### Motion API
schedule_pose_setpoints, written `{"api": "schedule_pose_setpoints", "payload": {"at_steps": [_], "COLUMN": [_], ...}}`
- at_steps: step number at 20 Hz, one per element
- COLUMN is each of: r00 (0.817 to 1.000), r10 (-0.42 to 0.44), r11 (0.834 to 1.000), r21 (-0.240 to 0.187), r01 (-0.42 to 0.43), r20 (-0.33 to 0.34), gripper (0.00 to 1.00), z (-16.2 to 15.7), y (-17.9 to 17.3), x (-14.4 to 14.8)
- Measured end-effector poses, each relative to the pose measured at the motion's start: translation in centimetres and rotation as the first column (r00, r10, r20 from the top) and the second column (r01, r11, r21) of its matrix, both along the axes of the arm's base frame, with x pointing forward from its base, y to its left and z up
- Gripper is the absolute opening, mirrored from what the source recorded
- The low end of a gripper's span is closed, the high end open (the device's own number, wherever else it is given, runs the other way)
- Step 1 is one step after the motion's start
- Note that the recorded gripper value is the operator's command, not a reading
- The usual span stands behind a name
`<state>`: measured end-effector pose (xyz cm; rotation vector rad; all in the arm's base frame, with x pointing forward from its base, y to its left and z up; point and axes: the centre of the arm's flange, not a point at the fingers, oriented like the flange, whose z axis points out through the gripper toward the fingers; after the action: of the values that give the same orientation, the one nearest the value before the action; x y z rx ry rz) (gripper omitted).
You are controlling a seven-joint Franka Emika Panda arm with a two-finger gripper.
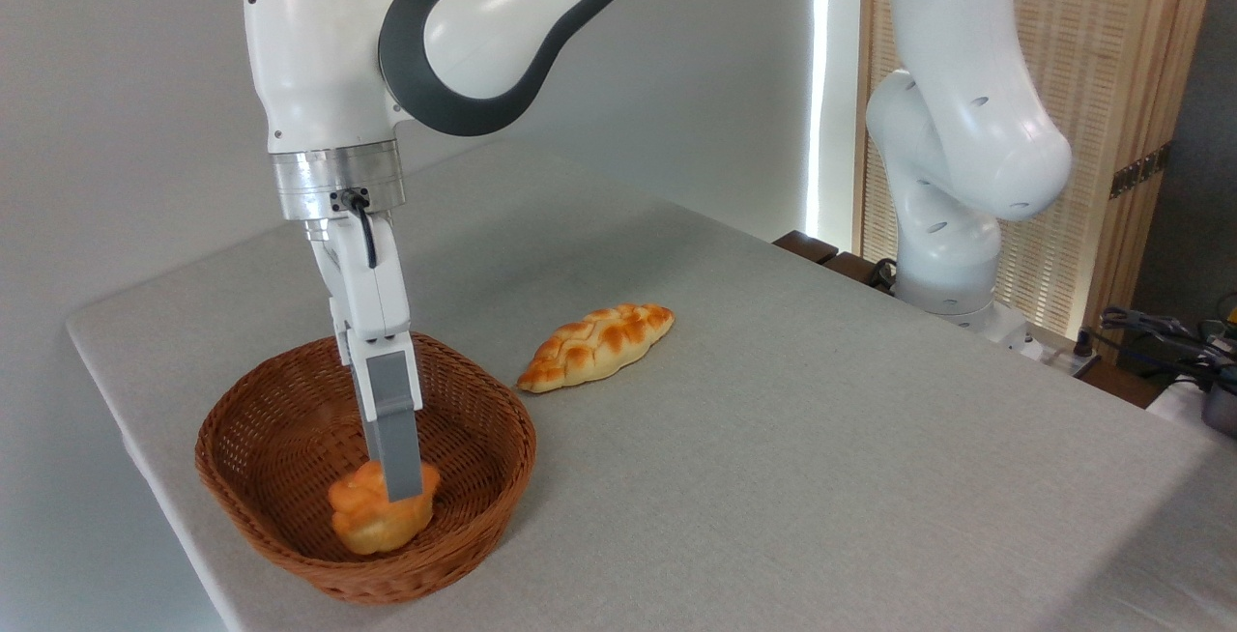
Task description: Put bread into the basket
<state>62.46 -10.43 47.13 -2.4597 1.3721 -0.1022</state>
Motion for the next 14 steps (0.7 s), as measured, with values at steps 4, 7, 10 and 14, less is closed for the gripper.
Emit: {"api": "schedule_pose_setpoints", "payload": {"at_steps": [4, 7, 10, 14], "r00": [1.0, 0.999, 0.996, 0.979], "r10": [0.001, 0.029, 0.091, 0.198], "r11": [1.0, 0.999, 0.991, 0.96], "r21": [-0.001, -0.031, -0.103, -0.193], "r01": [-0.001, -0.028, -0.088, -0.202], "r20": [0.003, 0.031, 0.021, -0.042], "gripper": [1.0, 1.0, 1.0, 1.0], "z": [0.2, 2.1, 4.7, 9.6], "y": [0.0, 0.6, 2.1, 6.3], "x": [0.0, -0.1, -1.0, -3.7]}}
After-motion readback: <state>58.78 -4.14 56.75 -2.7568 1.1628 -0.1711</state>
